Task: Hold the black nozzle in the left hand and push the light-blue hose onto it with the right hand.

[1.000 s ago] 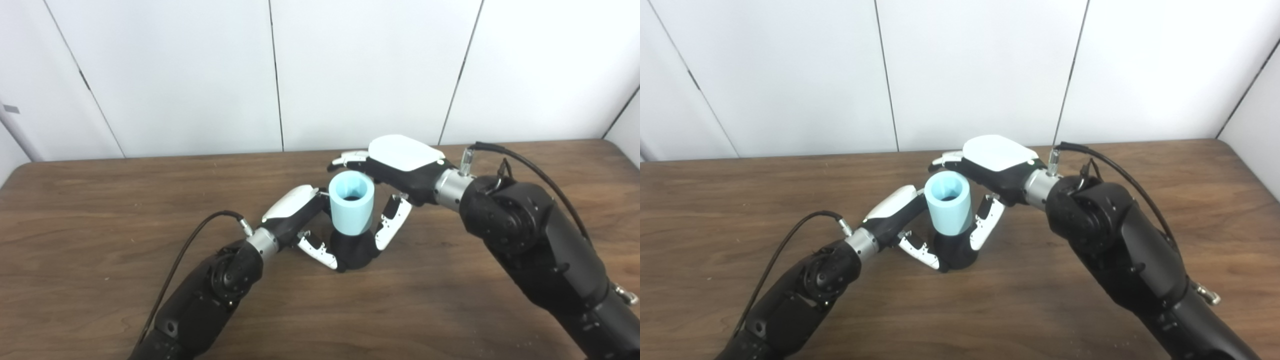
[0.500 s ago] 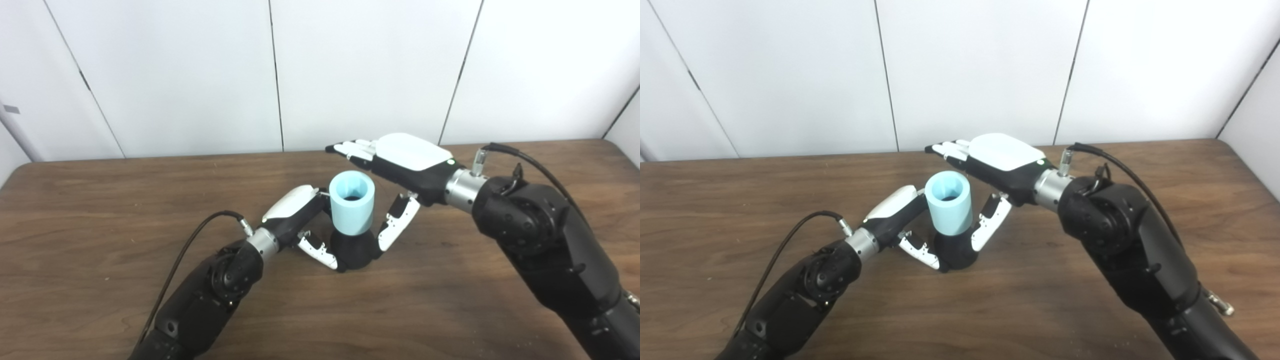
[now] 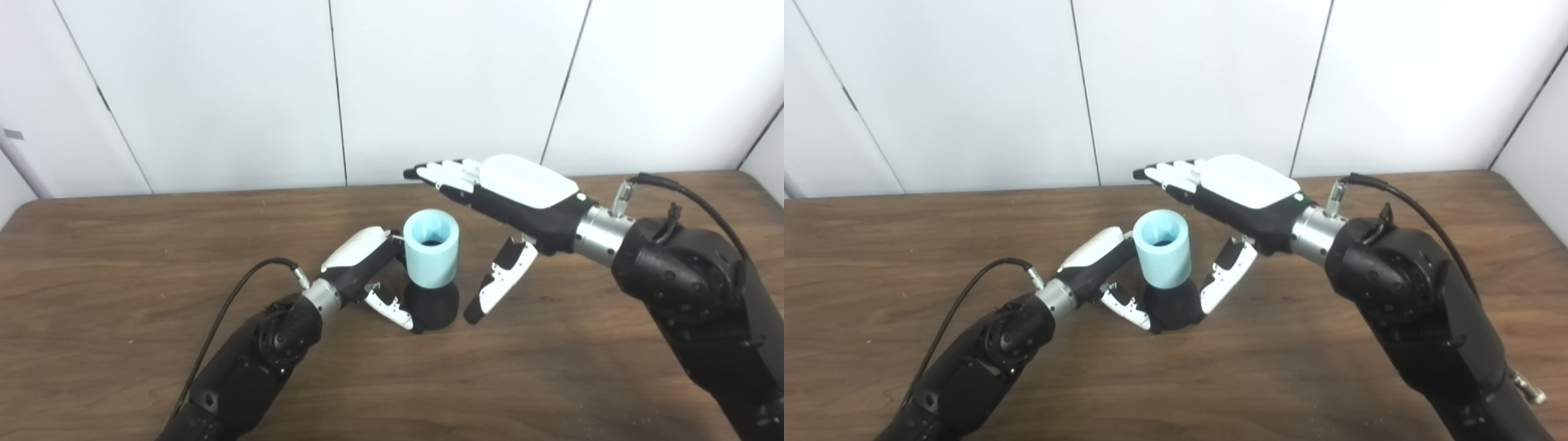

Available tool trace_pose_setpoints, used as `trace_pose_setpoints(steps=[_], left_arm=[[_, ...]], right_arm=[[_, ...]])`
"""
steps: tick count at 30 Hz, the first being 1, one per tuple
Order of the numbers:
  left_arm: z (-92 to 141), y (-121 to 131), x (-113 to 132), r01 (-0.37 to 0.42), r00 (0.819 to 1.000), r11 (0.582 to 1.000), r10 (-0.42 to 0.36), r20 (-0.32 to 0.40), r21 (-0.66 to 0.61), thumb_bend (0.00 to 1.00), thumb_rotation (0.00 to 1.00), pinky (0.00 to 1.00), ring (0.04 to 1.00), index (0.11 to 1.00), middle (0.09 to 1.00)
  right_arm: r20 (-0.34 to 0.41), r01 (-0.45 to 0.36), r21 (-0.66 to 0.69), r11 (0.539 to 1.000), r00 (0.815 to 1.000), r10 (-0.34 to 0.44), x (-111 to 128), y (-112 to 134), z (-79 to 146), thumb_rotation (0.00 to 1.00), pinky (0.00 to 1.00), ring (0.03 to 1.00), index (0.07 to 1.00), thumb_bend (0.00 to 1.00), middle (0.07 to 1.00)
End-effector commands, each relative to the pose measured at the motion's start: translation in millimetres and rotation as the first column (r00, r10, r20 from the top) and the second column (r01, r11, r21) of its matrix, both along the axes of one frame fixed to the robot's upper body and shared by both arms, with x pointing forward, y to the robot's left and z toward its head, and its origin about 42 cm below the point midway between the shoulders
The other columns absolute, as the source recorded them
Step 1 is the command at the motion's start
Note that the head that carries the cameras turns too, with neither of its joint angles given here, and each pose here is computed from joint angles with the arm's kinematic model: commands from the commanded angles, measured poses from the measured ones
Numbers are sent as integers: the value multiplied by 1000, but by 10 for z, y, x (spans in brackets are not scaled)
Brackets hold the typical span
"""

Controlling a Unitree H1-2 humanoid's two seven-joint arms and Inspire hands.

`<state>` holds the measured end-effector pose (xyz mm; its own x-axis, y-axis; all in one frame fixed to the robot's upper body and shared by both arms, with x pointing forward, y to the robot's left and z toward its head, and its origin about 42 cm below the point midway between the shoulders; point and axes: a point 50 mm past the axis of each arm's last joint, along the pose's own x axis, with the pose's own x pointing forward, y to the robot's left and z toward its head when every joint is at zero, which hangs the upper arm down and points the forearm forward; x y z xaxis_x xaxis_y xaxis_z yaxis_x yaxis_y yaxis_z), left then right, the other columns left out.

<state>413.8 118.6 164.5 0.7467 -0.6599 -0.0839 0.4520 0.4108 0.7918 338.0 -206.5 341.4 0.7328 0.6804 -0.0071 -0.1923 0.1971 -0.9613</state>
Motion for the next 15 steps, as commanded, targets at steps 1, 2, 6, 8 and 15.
trace_pose_setpoints(steps=[1, 2, 6, 8, 15], left_arm=[[-460, 62, -176, 41, 983, 988, -13, -183, 149, 526, 0, 1000, 610, 483, 483], [-460, 62, -176, 41, 983, 988, -13, -183, 149, 526, 0, 1000, 610, 483, 483], [-454, 66, -182, 42, 984, 988, -15, -178, 149, 526, 0, 1000, 610, 483, 483], [-452, 70, -186, 41, 984, 988, -14, -176, 147, 526, 0, 1000, 610, 483, 483], [-449, 76, -183, 41, 984, 988, -14, -176, 148, 526, 0, 1000, 608, 483, 485]], right_arm=[[109, -29, 12, 1000, 994, 27, -44, -17, 226, 508, 1000, 1000, 1000, 1000, 1000], [109, -29, 13, 999, 994, 28, -44, -17, 226, 510, 1000, 1000, 1000, 1000, 1000], [105, -68, -9, 998, 992, 68, -69, -13, 171, 538, 1000, 1000, 1000, 1000, 1000], [97, -79, -16, 997, 992, 80, -66, -22, 163, 540, 1000, 1000, 1000, 994, 1000], [61, -105, -25, 994, 992, 107, -65, -25, 119, 530, 1000, 1000, 1000, 977, 1000]])
